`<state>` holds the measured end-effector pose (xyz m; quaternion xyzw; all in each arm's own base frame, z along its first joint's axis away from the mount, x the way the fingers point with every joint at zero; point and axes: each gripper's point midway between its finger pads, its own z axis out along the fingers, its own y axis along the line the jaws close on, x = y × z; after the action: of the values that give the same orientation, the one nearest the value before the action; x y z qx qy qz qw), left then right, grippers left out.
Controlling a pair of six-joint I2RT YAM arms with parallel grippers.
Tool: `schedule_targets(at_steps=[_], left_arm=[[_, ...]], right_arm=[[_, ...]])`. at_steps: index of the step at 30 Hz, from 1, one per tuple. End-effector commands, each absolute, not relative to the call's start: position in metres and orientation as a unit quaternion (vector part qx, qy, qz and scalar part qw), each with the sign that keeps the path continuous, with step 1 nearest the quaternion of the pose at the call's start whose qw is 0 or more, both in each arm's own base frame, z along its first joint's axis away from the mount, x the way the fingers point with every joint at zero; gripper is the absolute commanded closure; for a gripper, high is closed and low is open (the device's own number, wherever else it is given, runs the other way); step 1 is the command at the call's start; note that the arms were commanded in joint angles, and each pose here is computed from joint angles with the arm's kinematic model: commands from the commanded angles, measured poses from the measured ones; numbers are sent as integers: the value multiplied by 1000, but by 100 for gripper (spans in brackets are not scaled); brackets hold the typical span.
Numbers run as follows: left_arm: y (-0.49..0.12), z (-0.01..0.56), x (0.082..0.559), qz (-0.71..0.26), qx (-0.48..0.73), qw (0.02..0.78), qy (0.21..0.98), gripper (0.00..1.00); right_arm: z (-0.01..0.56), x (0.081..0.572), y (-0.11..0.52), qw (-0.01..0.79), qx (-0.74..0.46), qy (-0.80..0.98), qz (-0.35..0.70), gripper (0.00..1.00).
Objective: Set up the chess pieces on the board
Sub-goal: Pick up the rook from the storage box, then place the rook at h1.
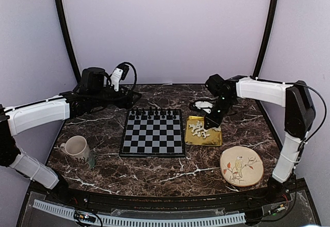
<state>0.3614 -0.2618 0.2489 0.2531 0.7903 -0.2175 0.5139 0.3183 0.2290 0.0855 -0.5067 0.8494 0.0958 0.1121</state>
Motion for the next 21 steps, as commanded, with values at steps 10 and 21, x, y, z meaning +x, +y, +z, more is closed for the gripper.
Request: schedule_targets(at_steps=[10, 21], left_arm=[[-245, 263, 373, -169, 220, 532, 800, 21], [-243, 269, 372, -167, 216, 540, 796, 20]], right_arm=[[124, 263, 343, 136, -639, 744, 141, 96], [75, 234, 359, 83, -681, 721, 98, 96]])
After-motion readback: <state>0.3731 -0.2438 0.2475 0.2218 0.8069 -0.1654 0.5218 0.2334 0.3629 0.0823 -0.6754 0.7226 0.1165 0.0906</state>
